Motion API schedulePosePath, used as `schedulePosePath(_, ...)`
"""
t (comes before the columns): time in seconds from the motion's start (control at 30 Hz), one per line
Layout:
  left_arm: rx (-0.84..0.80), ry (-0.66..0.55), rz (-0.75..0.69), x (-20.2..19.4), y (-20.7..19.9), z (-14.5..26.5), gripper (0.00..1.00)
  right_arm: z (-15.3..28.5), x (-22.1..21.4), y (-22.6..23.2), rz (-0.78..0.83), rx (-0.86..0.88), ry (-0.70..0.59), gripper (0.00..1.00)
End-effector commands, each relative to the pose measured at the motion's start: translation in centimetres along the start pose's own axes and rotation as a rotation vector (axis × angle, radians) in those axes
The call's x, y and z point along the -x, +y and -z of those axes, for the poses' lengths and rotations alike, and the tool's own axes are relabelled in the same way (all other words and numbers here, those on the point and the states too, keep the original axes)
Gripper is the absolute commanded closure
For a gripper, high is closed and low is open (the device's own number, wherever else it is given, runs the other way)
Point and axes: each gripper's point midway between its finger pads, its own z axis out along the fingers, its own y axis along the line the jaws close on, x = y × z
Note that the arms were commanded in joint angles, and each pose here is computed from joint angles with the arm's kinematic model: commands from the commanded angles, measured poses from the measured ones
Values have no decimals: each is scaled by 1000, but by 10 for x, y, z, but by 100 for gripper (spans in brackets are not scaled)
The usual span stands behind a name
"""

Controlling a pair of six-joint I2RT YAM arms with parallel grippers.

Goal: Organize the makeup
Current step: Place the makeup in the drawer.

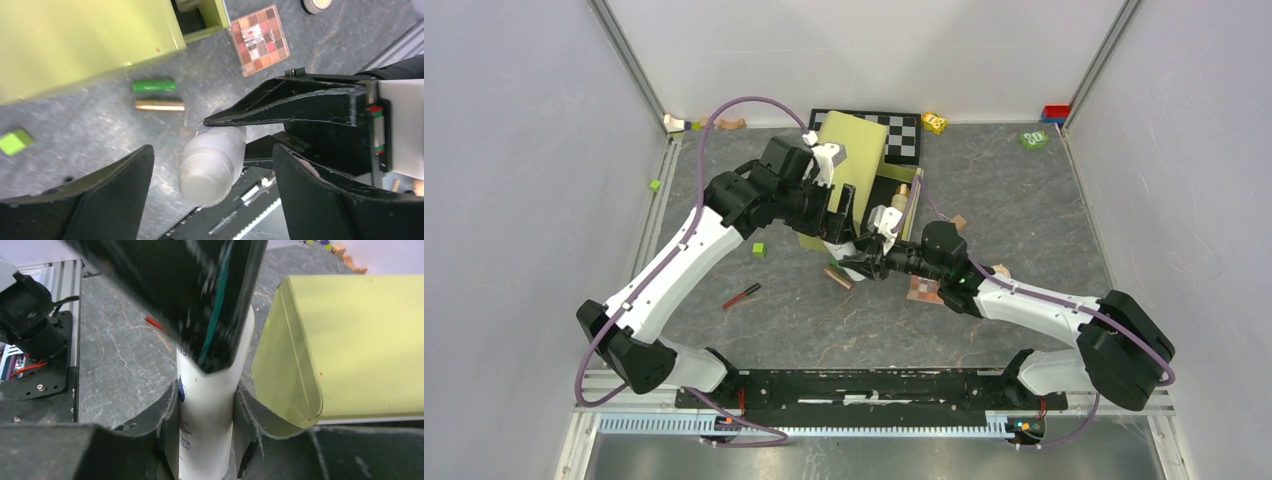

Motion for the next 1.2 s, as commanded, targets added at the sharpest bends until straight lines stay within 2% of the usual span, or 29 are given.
schedulePosePath(0.0,47,-268,-74,64,-2,40,0,4,28,-15,4,-94,-46,81)
schedulePosePath(0.17,103,-447,17,110,21,64,0,22,24,-45,-87,-292,-29,85)
schedulePosePath(0.33,135,-565,204,142,73,78,0,52,23,-82,-242,-484,-59,86)
schedulePosePath(0.47,196,-549,221,151,105,61,0,79,13,-119,-389,-704,-83,88)
schedulePosePath(0.6,297,-476,202,150,136,31,0,83,-5,-146,-518,-838,-20,88)
schedulePosePath(0.8,341,-398,155,144,158,-7,2,60,-14,-171,-724,-844,-17,88)
schedulePosePath(1.17,336,-375,89,111,170,-34,4,33,-64,-196,-877,-924,80,83)
